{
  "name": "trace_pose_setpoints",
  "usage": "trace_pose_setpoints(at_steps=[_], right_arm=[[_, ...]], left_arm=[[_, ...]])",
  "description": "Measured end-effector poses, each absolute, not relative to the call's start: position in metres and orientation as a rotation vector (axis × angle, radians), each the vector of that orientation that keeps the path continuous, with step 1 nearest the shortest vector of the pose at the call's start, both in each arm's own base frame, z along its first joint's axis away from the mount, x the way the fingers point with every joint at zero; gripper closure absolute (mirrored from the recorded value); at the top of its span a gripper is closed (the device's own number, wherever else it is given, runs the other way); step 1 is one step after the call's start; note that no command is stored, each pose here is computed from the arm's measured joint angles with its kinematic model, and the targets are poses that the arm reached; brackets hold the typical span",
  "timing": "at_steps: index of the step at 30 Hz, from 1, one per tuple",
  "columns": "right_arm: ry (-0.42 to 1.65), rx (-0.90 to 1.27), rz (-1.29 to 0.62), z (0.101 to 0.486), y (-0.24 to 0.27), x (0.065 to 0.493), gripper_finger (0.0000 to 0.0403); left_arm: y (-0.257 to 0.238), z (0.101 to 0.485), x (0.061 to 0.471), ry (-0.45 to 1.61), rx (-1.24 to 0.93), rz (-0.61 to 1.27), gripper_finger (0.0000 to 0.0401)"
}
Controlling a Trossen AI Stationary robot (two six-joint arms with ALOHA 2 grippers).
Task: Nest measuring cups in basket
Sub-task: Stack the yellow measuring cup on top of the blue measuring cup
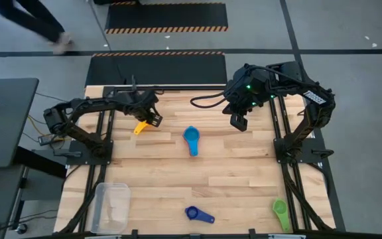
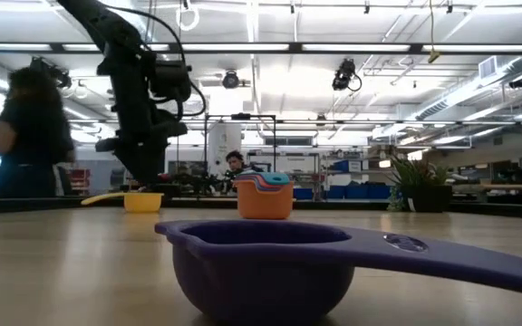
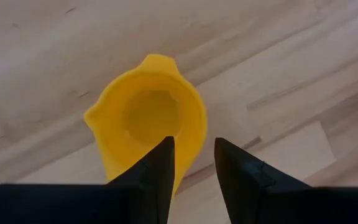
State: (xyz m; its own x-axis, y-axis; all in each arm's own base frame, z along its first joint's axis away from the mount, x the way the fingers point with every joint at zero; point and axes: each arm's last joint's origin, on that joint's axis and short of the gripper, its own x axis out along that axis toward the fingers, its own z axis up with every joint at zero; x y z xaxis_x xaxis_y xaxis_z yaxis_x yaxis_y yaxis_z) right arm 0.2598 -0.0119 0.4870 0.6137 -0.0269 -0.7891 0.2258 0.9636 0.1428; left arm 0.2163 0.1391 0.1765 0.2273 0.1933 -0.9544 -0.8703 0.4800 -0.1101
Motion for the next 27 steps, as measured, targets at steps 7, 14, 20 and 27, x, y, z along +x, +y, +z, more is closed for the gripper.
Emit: trace_pose_setpoints(at_steps=[7, 14, 20, 27], right_arm=[[0.900, 0.238, -0.147, 0.487, -0.012, 0.260, 0.0392], [0.901, 0.238, -0.147, 0.487, -0.012, 0.260, 0.0392], [0.894, 0.237, -0.146, 0.487, -0.012, 0.260, 0.0392], [0.895, 0.181, -0.122, 0.488, -0.011, 0.260, 0.0392]], left_arm=[[0.136, 0.163, 0.214, 1.082, -0.724, 0.819, 0.0280], [0.134, 0.147, 0.213, 1.106, -0.716, 0.810, 0.0280], [0.133, 0.134, 0.220, 1.163, -0.664, 0.762, 0.0312], [0.133, 0.141, 0.226, 1.135, -0.726, 0.772, 0.0389]])
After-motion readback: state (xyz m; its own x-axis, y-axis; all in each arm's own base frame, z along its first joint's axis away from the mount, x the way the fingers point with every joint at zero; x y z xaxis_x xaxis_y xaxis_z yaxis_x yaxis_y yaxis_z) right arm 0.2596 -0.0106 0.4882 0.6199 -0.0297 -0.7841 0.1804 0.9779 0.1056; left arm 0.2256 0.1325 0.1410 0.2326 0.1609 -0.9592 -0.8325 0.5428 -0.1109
